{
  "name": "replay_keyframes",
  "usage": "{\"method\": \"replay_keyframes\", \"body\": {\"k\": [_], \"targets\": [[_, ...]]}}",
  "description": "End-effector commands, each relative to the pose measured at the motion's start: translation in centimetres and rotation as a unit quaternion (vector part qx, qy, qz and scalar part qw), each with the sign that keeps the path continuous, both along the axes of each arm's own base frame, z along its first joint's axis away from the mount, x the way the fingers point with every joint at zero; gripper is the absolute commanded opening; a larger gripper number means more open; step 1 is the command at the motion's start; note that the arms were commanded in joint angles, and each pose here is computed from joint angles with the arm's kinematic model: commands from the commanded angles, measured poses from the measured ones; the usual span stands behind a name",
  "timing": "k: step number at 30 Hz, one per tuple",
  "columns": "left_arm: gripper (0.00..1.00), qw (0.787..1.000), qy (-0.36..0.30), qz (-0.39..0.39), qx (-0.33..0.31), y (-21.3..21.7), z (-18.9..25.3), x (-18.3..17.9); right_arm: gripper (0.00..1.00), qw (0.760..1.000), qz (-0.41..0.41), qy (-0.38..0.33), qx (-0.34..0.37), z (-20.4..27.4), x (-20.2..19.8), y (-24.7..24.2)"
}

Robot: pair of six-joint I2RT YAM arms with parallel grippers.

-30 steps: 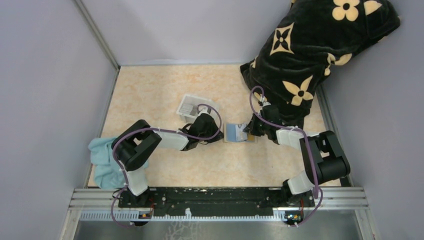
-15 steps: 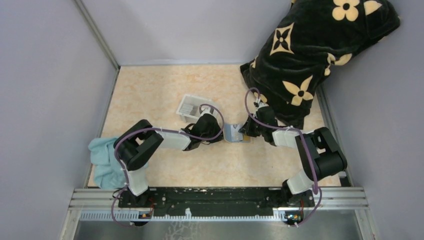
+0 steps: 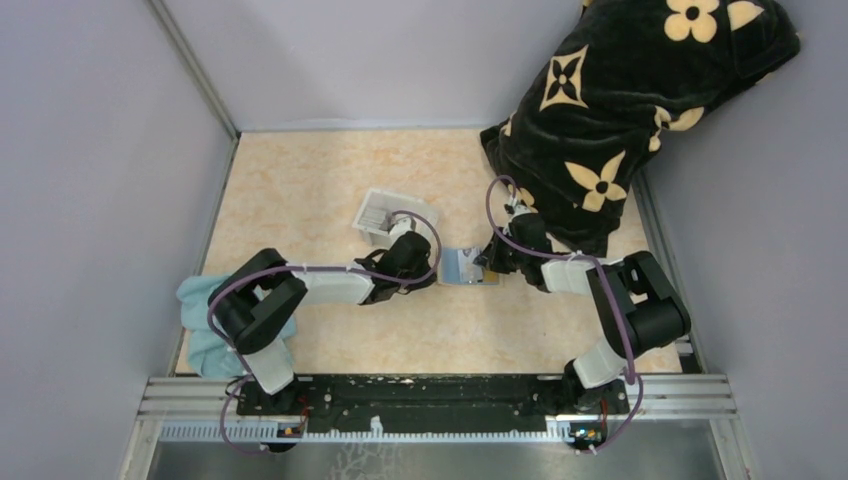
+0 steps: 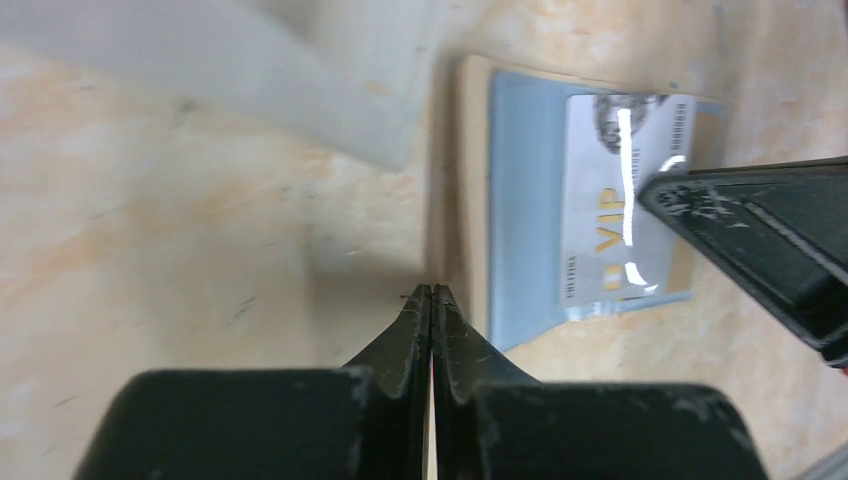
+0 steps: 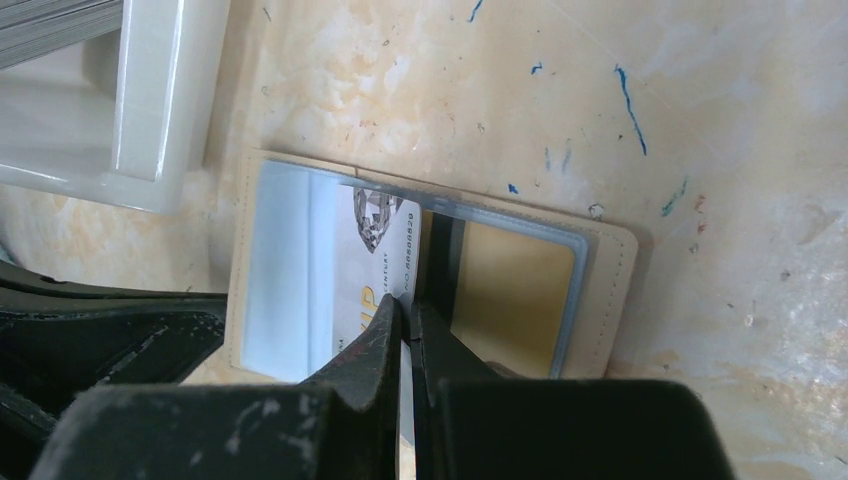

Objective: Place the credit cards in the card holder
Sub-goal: Insert the credit card into the card holder.

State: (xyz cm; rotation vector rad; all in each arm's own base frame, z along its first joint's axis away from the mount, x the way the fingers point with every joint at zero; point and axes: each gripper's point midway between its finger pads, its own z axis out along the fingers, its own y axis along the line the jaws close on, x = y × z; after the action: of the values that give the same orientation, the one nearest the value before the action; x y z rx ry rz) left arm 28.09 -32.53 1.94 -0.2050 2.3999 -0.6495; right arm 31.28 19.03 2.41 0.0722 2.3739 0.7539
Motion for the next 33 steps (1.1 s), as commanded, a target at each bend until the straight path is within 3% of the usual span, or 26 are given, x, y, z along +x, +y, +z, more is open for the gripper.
{"method": "replay_keyframes", "body": {"k": [1,24,33], "targets": [[0.04,0.981,0.056,0.020,0.183,8.6,-4.9,-3.6,0.00,0.996,0.009,0.072,-0.053,-4.2,-3.0,-1.0],[0.02,0.991,0.004,-0.033,0.128,3.7,-1.0,-1.0,0.00,0.995,0.021,0.076,-0.055,-4.4,-3.4,-0.2],[0.02,0.990,0.008,-0.059,0.128,2.0,-1.7,-1.1,0.00,0.995,0.025,0.076,-0.054,-4.1,-3.4,0.4]]}}
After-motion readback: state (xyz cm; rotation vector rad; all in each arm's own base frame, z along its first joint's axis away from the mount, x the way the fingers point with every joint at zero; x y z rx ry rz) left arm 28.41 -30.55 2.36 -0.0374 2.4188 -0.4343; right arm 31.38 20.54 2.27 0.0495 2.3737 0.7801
